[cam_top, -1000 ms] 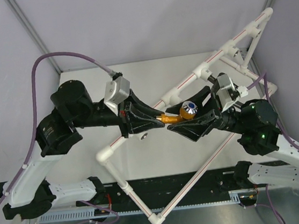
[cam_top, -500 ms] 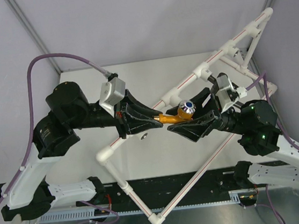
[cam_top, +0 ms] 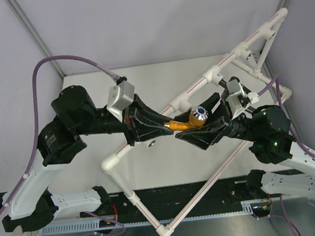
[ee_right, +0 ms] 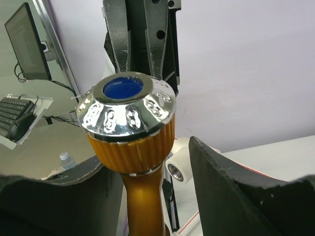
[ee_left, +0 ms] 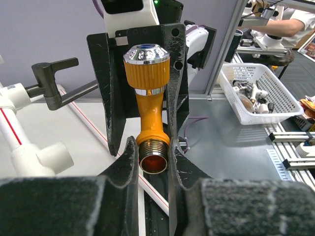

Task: Install the water faucets
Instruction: Adjust the water faucet.

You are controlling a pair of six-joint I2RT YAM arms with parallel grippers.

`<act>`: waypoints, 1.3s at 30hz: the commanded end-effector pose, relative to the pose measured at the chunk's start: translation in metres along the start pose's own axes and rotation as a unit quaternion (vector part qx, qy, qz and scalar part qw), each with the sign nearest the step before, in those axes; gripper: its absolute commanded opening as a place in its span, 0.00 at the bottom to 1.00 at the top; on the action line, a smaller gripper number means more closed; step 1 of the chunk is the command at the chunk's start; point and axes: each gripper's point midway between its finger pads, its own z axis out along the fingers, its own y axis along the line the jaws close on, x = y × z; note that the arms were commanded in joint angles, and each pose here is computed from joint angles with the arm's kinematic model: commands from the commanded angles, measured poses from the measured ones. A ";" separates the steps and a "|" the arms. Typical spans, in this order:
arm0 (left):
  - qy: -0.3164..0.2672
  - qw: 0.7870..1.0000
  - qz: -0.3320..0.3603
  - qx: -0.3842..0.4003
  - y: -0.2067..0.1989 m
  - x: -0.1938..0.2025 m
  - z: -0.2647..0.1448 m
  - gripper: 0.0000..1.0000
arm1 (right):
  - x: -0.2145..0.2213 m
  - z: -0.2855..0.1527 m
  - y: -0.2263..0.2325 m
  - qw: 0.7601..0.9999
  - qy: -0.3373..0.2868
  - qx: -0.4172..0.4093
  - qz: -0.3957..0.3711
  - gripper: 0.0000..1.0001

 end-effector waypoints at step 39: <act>0.009 0.998 -0.047 0.041 0.005 0.011 0.029 0.00 | 0.005 0.008 0.012 0.999 0.016 -0.035 0.000 0.41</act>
